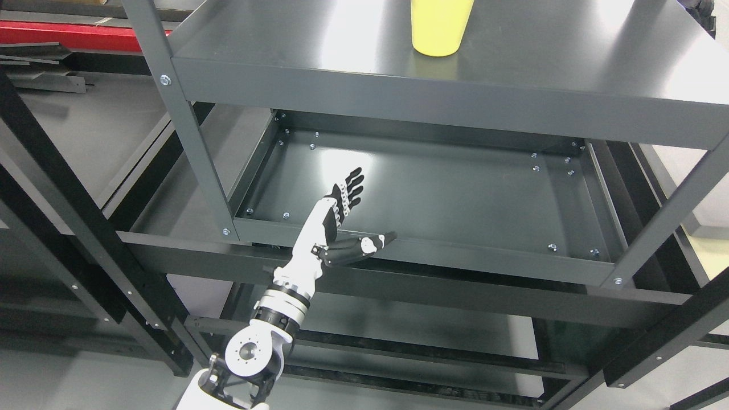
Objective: Place yellow IKEA cup on middle right shelf
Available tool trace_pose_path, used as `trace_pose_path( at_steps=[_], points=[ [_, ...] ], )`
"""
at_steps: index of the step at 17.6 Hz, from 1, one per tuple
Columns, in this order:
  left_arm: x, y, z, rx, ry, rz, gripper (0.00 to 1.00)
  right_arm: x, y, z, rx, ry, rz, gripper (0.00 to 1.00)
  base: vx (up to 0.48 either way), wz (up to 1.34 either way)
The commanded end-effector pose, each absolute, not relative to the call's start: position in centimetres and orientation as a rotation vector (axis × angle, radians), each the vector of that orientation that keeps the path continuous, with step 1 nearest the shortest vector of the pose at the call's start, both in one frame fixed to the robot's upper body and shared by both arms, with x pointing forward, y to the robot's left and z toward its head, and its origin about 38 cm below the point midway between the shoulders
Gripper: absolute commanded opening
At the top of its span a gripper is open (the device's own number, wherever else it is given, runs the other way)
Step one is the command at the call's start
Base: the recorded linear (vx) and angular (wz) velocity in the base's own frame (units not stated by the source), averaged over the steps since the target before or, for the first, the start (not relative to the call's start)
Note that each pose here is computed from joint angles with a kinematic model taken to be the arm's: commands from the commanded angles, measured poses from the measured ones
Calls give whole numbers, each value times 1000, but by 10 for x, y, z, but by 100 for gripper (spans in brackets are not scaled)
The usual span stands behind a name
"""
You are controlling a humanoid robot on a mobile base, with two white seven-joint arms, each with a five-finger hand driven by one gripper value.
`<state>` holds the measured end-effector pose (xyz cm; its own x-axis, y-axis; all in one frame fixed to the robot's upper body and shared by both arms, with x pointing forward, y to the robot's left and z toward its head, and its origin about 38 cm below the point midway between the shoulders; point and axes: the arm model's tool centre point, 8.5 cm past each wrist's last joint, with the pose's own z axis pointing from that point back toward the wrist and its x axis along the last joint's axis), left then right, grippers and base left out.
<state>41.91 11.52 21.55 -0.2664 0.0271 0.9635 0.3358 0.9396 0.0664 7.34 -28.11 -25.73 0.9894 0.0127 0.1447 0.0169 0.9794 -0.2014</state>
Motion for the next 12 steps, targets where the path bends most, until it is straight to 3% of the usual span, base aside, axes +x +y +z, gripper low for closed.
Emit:
trace_pose_path(
  at_steps=[1,12],
  points=[
    [416,130,234,-259,-1919,-288,99,64,-291,-257,-216,-132,-8,99,0,0],
    [412,138,220,-247,-1895,-262,99,64,-291,-257,-216,-132,-8,99,0,0]
  ],
)
